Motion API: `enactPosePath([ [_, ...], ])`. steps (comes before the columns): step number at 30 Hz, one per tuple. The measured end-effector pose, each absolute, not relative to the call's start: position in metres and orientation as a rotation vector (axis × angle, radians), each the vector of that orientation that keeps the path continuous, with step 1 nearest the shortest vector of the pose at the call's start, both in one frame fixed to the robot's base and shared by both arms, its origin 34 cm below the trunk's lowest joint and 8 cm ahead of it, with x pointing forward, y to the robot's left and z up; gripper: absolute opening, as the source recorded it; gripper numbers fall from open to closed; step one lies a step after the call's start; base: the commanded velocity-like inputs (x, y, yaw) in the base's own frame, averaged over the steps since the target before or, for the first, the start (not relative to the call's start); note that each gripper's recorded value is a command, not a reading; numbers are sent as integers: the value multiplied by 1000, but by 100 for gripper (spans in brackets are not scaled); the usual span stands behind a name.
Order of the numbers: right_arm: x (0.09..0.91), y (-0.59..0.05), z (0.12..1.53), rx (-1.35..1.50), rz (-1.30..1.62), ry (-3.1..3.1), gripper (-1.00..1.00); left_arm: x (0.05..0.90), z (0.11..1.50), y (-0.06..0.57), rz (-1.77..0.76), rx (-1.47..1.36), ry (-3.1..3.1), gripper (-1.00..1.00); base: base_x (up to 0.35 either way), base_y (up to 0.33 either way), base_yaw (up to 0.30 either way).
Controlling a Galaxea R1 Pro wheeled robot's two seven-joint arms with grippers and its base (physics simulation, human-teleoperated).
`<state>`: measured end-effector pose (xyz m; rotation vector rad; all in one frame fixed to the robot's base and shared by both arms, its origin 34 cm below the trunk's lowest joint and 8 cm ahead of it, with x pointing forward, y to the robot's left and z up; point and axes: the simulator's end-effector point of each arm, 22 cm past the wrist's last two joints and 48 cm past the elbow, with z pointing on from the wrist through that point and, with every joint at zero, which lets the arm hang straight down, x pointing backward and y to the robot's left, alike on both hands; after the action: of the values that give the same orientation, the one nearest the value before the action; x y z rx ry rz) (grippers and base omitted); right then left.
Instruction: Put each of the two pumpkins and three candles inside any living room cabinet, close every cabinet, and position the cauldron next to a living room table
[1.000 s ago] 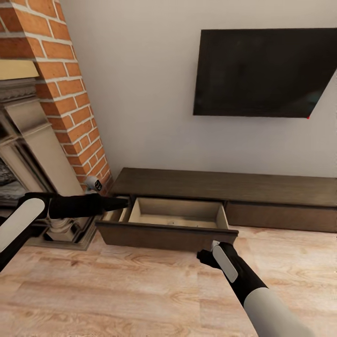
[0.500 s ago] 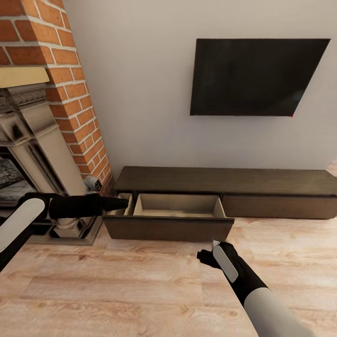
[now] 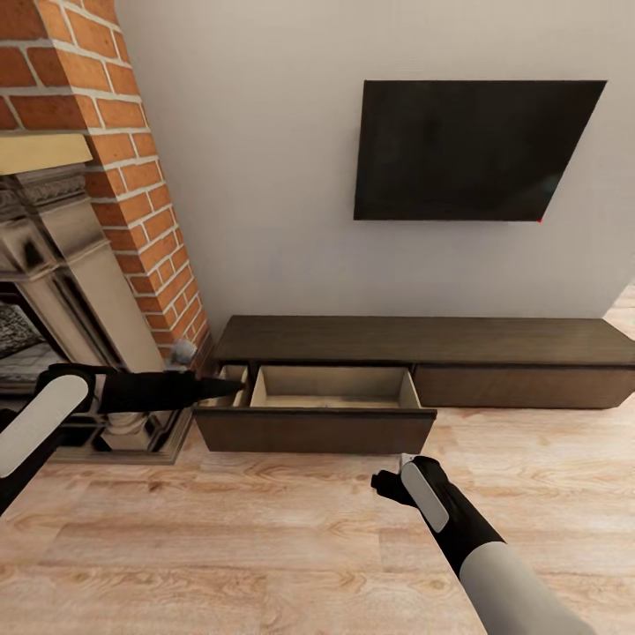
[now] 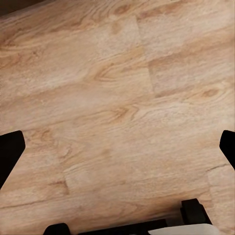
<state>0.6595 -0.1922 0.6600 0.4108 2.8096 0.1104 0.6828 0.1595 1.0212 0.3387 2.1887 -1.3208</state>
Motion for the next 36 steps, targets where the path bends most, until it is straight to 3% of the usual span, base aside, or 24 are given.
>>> enactPosePath([
  [2,660,-193,660,411,110,2809,100,701,994,178,-1118,280,2280,100,0,0,0],
  [23,666,-202,633,425,76,2774,100,762,948,201,-820,16,2197,100,0,0,0],
  [29,674,-204,627,438,64,2725,100,772,872,240,-575,-115,2200,100,0,0,0],
  [36,688,-215,620,411,-24,2575,100,746,761,240,-379,-209,2191,100,0,0,0],
])
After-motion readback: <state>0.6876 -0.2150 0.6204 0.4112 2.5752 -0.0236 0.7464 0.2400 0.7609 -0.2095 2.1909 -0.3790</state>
